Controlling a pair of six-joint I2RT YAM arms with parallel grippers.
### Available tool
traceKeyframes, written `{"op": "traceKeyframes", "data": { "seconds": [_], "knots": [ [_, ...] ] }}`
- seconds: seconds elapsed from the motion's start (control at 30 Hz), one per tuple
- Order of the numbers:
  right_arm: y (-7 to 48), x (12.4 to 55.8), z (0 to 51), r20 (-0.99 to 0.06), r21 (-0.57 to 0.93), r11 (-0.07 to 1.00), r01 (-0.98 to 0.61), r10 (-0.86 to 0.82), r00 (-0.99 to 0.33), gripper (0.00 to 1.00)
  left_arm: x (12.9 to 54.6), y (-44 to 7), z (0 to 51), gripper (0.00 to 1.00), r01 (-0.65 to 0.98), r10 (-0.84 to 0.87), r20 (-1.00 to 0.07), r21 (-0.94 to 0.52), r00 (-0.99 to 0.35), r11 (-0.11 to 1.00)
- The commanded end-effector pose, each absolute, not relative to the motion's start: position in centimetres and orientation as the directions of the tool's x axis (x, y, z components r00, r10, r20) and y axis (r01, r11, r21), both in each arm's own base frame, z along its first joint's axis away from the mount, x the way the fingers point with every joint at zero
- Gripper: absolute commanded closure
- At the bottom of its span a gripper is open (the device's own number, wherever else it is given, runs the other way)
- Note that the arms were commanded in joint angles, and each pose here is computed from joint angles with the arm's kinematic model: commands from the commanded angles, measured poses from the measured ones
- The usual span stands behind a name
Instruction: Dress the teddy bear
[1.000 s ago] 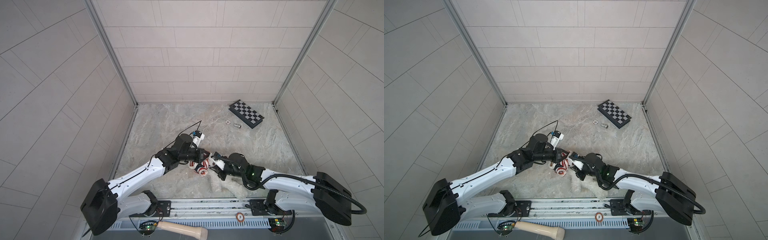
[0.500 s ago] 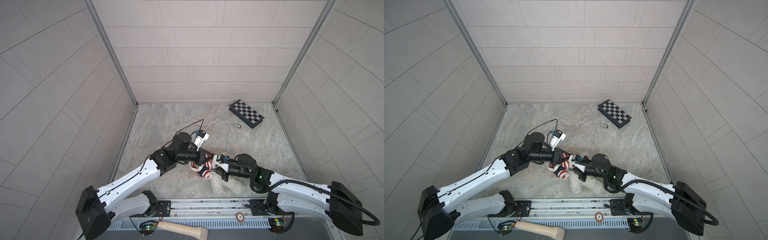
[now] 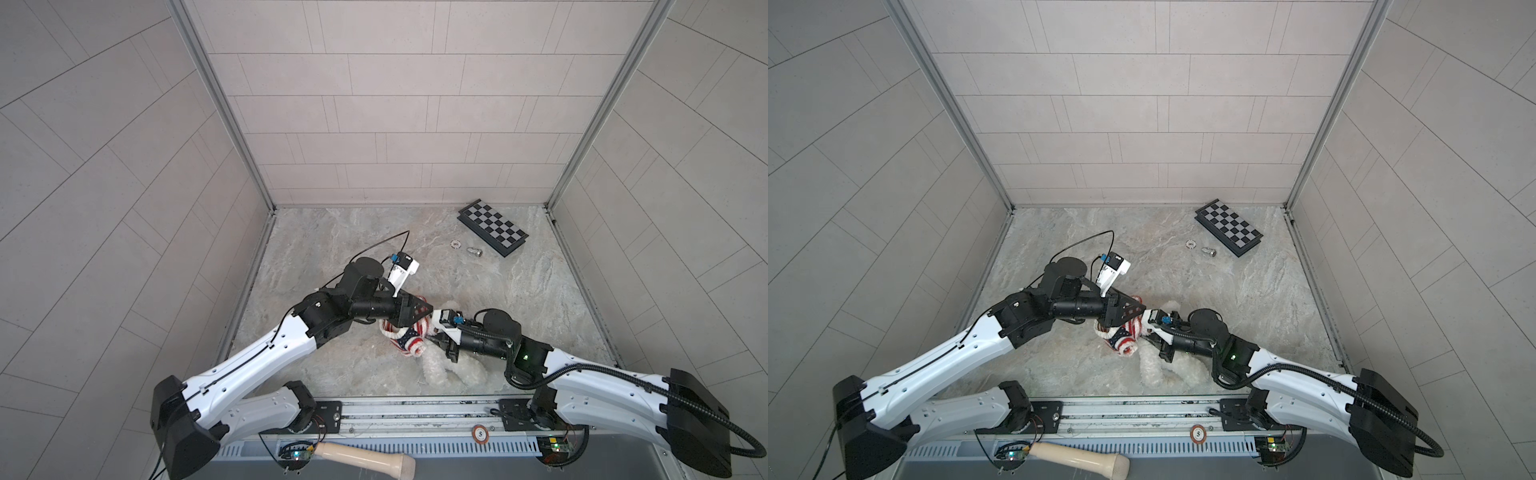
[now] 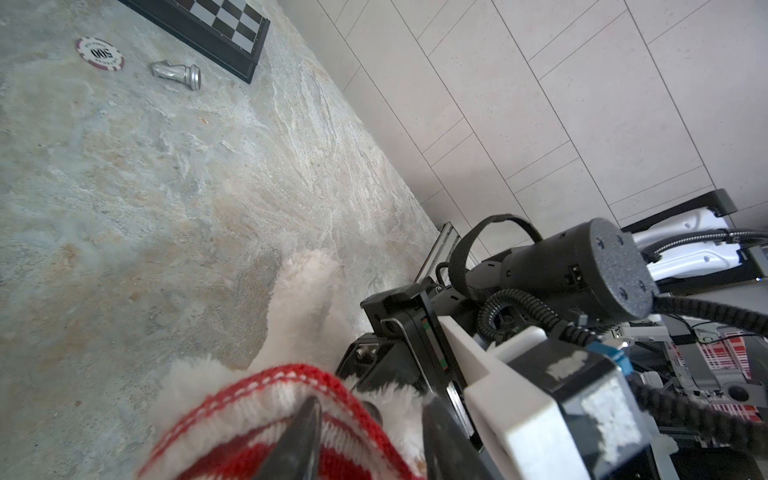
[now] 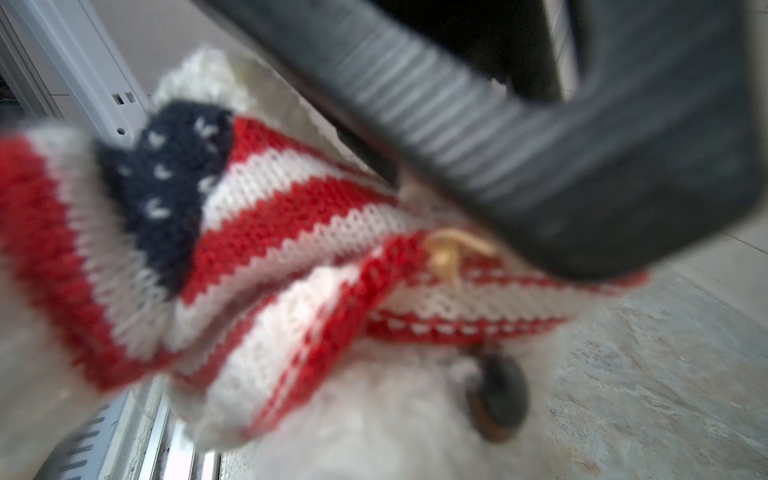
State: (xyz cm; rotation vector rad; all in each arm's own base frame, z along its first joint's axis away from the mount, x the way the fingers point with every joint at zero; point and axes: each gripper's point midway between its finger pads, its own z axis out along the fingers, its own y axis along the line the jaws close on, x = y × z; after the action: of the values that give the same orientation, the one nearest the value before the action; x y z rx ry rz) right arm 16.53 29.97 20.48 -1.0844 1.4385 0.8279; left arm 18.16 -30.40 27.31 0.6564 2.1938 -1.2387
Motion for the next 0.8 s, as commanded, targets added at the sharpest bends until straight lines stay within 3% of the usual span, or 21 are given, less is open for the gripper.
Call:
{"op": "traceKeyframes", "data": {
  "seconds": [0.0,0.53,0.77],
  "knots": [
    [30.3,16.6,25.7,-0.983,-0.177,0.352,-0.919,-0.025,0.180,1.00,18.6,-30.4,29.0,0.54,0.634,0.142,-0.659,-0.608,-0.739,0.478],
    [27.7,18.4,27.3,-0.965,-0.205,0.523,-0.827,0.034,0.261,1.00,19.4,-33.6,37.1,0.54,0.669,0.034,-0.694,-0.679,-0.719,0.302],
    [27.2,18.8,27.0,-0.959,-0.197,0.560,-0.805,0.060,0.277,1.00,20.2,-34.1,39.9,0.54,0.693,-0.008,-0.725,-0.661,-0.688,0.289]
  ]
}}
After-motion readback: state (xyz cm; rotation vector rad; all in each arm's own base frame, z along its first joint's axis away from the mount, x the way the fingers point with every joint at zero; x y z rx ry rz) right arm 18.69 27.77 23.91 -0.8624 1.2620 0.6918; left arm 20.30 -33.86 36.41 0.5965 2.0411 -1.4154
